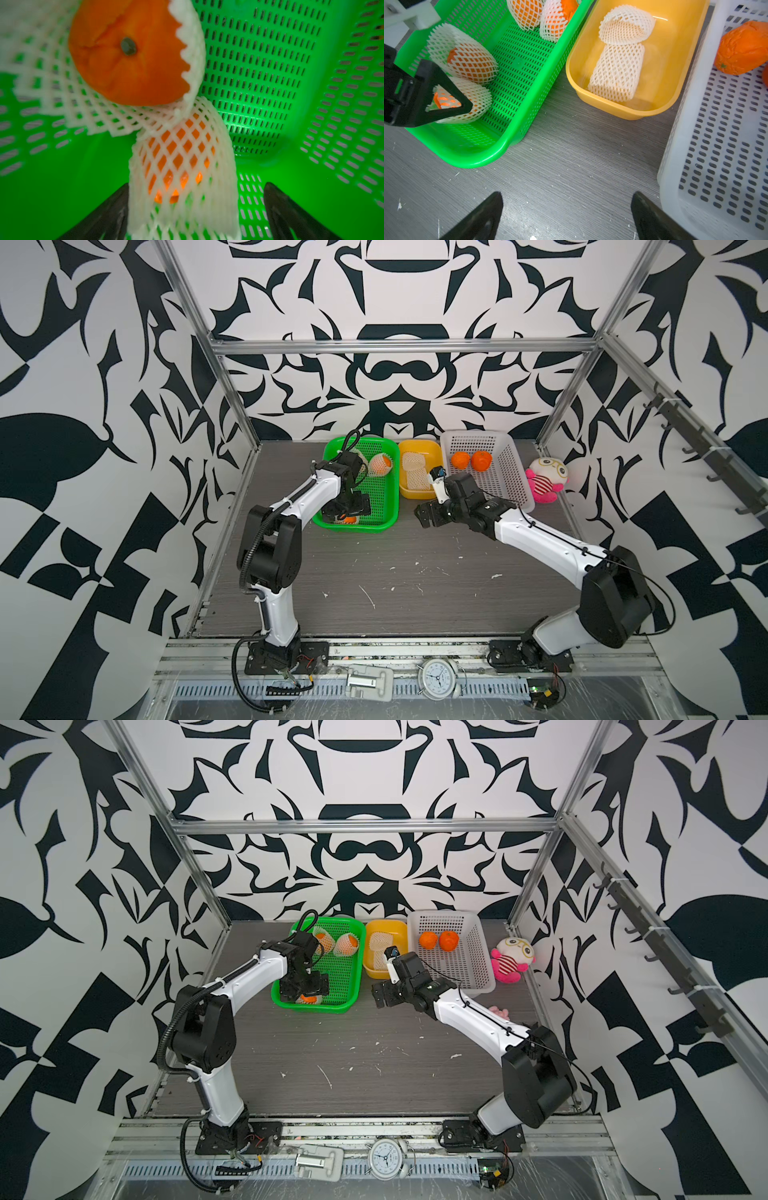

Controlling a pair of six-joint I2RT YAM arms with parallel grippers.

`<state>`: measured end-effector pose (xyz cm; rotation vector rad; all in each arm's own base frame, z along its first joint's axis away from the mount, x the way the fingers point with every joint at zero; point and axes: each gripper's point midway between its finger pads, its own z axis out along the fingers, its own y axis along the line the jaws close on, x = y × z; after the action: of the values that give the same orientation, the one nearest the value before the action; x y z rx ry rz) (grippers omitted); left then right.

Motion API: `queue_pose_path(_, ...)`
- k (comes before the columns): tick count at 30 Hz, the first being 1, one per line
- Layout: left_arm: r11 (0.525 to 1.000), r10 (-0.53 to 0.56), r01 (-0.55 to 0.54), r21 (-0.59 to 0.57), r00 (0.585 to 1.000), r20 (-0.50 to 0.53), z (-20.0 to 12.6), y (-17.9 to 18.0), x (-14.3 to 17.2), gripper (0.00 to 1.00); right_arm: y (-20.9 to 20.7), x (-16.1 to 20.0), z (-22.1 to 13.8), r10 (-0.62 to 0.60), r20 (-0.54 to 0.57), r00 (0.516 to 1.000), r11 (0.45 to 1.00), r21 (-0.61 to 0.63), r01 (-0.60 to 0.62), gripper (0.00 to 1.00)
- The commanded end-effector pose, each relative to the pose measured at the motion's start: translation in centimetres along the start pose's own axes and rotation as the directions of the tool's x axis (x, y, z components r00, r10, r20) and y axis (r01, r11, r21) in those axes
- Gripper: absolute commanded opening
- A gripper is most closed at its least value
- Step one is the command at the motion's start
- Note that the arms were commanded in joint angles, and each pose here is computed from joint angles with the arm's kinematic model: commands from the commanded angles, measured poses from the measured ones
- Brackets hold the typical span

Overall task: Remove foam nets from oranges
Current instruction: Pick up the orange from the basket.

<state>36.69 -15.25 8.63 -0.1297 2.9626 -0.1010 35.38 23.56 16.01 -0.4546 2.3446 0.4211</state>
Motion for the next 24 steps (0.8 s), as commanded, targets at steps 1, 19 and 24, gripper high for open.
queue_pose_path(1,0.998,0.005,-0.006,-0.062,1.0,-0.015,0.3,0.7,0.0,0.99,0.4,-0.5,0.2,0.004,0.021,1.0,1.0,-0.016,-0.004,0.99)
queue_pose_path(19,0.993,0.02,-0.023,-0.118,0.999,-0.028,2.6,0.4,-0.8,1.0,0.3,0.5,1.0,0.007,-0.006,1.0,1.0,-0.014,-0.007,0.99)
queue_pose_path(24,0.99,0.032,-0.037,-0.136,0.999,-0.033,3.2,0.3,-0.8,1.0,0.3,0.7,1.1,0.008,-0.011,1.0,1.0,-0.015,-0.008,0.99)
